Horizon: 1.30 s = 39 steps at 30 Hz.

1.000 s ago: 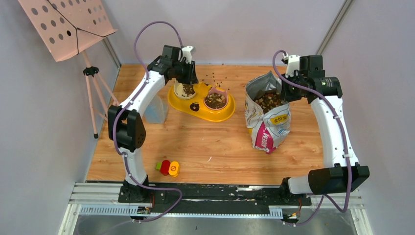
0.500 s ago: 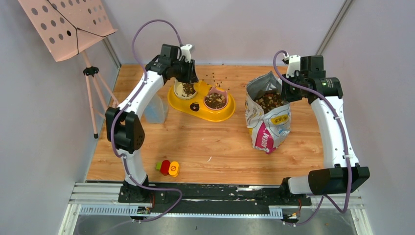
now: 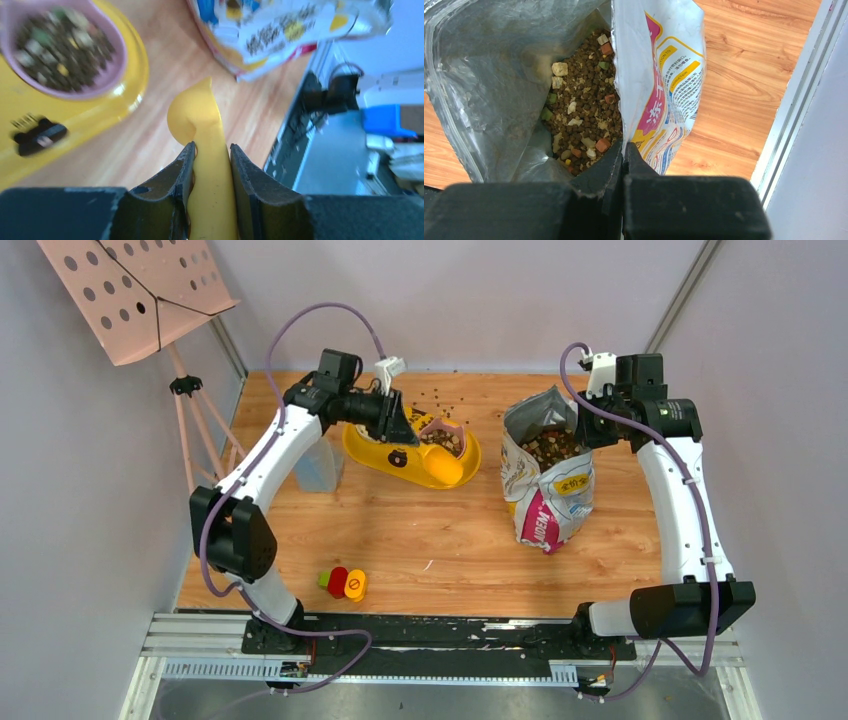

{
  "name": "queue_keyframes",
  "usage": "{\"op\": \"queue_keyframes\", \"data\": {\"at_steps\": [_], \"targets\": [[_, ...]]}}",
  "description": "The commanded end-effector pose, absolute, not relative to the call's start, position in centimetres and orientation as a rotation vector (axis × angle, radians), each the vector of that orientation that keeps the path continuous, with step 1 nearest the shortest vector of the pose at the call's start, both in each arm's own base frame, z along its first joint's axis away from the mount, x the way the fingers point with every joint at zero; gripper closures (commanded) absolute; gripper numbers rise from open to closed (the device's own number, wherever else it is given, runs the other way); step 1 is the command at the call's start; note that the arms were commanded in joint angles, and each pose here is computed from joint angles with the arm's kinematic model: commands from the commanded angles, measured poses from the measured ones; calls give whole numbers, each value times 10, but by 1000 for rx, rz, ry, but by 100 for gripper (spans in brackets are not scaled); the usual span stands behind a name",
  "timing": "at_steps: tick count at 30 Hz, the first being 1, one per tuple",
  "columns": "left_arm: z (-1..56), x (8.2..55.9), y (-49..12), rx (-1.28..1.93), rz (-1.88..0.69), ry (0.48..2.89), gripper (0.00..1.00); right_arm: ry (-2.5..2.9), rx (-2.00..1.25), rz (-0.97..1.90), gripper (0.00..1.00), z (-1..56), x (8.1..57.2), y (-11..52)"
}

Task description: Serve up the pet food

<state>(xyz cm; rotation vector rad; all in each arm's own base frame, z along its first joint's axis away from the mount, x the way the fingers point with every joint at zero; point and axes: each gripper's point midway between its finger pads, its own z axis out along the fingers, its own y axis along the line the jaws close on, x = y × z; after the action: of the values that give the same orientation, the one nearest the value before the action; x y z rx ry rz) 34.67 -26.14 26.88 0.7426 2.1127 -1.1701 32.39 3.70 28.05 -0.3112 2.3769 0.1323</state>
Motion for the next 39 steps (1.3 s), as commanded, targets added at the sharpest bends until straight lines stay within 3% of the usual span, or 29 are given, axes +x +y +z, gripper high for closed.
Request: {"op": "queue_keyframes", "data": {"at_steps": [1,5,10,16,20,28,39], "targets": [[218,290,-246,889,-1289,2324,100,2245,-314,174,100,314,325,45],[167,276,-223,860,-1161,2568,100,2243,-311,178,100,315,326,44],[142,277,-220,787,-1139,2649,95,2239,-310,183,100,316,327,45],[114,299,-209,762,-953,2705,76,2239,-305,178,100,316,324,44],[94,318,-188,681,-753,2820,54,2244,-299,167,100,314,319,41],[121,347,-171,662,-559,2783,28,2246,-284,154,100,312,312,34],[194,367,-189,677,-602,2596,21,2255,-289,180,100,311,312,38]]}}
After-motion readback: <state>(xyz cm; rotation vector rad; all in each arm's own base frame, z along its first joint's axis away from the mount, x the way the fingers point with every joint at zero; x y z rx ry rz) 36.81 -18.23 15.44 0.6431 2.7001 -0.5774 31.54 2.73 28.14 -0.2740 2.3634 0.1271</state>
